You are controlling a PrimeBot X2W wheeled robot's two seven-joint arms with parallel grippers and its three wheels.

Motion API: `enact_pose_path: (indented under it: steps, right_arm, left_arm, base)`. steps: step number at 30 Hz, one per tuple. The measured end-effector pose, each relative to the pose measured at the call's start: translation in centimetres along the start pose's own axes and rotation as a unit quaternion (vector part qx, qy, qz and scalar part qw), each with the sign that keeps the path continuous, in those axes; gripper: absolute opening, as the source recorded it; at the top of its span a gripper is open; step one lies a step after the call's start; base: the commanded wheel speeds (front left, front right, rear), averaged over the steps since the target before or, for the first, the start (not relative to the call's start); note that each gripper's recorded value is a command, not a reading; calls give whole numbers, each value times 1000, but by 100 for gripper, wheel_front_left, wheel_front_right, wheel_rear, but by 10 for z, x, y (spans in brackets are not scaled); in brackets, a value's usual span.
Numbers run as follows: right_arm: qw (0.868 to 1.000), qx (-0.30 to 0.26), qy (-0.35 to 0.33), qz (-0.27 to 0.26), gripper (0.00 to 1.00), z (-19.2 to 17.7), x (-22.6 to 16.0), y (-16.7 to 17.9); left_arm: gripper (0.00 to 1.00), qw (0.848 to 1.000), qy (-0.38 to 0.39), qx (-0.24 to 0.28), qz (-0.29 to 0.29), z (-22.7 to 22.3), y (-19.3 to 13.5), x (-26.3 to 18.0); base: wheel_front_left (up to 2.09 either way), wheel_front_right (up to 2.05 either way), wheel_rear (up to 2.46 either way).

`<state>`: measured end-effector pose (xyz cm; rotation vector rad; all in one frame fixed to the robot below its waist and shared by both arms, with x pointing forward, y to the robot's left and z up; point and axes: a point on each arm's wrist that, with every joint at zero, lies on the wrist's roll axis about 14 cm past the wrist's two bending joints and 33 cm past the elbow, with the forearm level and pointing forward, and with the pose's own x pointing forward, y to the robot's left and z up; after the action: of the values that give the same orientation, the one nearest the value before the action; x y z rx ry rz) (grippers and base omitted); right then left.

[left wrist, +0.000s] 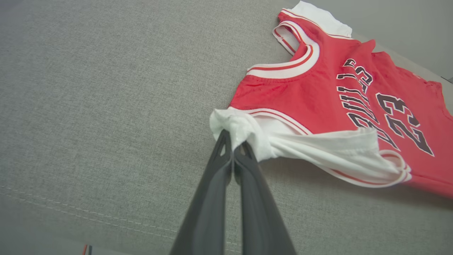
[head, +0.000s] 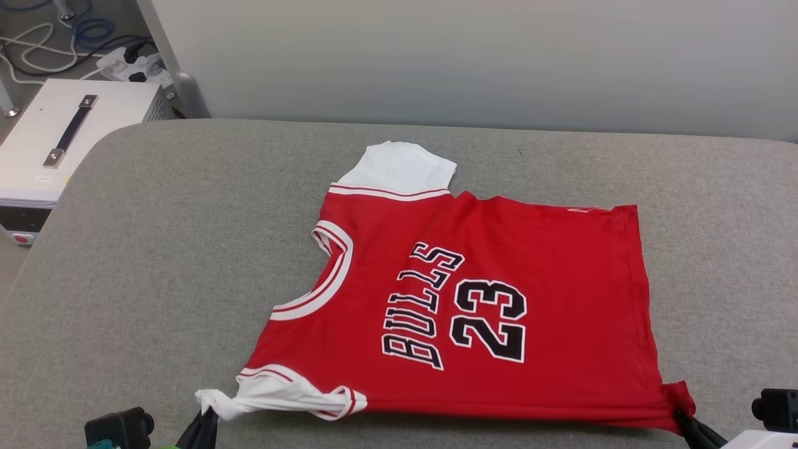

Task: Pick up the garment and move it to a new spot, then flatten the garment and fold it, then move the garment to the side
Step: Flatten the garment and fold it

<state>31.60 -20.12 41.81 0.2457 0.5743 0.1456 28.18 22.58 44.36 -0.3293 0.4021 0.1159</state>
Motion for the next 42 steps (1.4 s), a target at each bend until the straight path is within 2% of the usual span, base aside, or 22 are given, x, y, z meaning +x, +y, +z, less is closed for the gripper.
enact_pose_path:
  steps: [7, 14, 21, 33, 42]
  right_arm:
    - [1000, -6, 11, -5, 0, 3, -1, 4]
    - [999, -53, -5, -11, 0, 32, 22, 5]
    - [996, -88, -7, -9, 0, 52, 49, 4]
    - [993, -105, 48, 6, 0, 35, 90, 2]
    - [992, -106, 69, 14, 0, 21, 103, 2]
  left_arm:
    - [0, 1000, 3, 6, -1, 4, 1, 0]
    - [0, 997, -21, 39, -55, 38, -28, 45]
    - [0, 994, -27, 64, -81, 55, -44, 86]
    - [0, 993, 40, 68, -90, 21, -49, 136]
    - [0, 989, 98, 60, -92, -13, -45, 144]
  base:
    - [0, 0, 0]
    - [0, 0, 0]
    - [0, 0, 0]
    - [0, 0, 0]
    - [0, 0, 0]
